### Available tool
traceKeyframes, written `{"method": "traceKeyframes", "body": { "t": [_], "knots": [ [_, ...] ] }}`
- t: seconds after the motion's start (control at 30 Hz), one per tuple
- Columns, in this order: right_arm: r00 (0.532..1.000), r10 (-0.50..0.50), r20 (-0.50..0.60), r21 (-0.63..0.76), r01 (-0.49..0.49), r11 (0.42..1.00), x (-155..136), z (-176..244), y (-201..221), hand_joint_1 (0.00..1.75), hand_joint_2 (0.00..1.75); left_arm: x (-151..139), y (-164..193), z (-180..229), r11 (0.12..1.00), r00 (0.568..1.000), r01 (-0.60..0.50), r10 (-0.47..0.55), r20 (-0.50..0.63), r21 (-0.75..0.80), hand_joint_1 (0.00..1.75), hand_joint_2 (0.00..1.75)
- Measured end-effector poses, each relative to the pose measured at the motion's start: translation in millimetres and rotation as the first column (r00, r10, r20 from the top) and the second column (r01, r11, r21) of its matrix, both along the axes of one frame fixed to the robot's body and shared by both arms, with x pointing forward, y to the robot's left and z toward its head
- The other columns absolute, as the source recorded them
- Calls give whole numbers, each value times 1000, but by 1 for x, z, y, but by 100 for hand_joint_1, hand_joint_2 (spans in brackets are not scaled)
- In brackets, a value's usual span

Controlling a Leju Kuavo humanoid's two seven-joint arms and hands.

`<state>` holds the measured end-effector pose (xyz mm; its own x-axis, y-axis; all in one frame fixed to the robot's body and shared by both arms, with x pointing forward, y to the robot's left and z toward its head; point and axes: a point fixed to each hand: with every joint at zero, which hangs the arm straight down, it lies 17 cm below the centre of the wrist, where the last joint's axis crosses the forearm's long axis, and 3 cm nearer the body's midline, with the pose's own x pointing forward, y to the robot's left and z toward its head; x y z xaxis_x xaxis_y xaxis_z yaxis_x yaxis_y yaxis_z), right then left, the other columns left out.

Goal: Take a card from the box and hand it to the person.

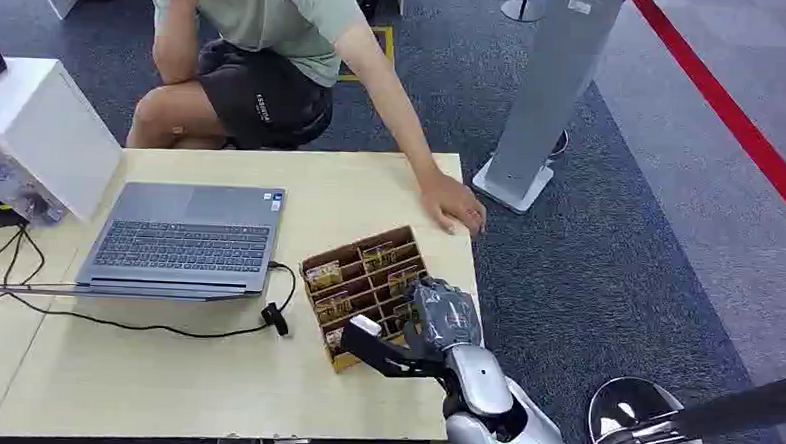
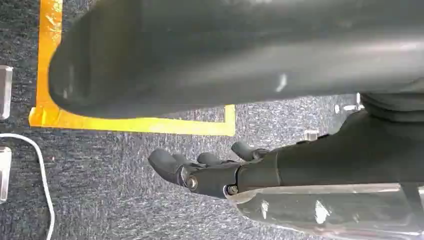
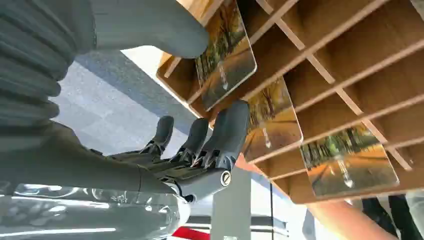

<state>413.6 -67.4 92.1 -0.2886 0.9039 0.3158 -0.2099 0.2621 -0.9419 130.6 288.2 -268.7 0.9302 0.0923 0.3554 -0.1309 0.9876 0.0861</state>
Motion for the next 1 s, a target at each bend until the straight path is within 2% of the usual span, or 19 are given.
{"method": "traceKeyframes", "body": {
  "t": [0.3,0.37,0.43,0.47,0.5,0.63,1.0],
  "knots": [
    [1000,-2,-4,-8,2,1000,2,-3,-1,79,175,0,-1,0,1000,1000,5,-5,0,0,0,0],
    [1000,-3,-10,-11,3,1000,1,-6,-2,96,175,0,-1,0,1000,1000,5,-5,0,0,0,0],
    [1000,-4,-12,-13,4,1000,1,-7,-2,103,175,0,-1,0,1000,1000,5,-5,0,0,0,0],
    [1000,-4,-13,-14,4,1000,1,-8,-2,129,175,0,-1,0,1000,1000,5,-5,0,0,0,0],
    [1000,-4,-15,-15,4,1000,1,-8,-2,131,175,0,-1,0,1000,1000,5,-5,0,0,0,0],
    [1000,-5,-18,-18,4,1000,1,-10,-3,126,175,0,-1,0,1000,1000,5,-5,0,0,0,0],
    [1000,-2,-23,-16,2,1000,0,-11,-2,129,175,0,-1,0,1000,1000,-2,2,-1,-2,0,0]
  ]
}}
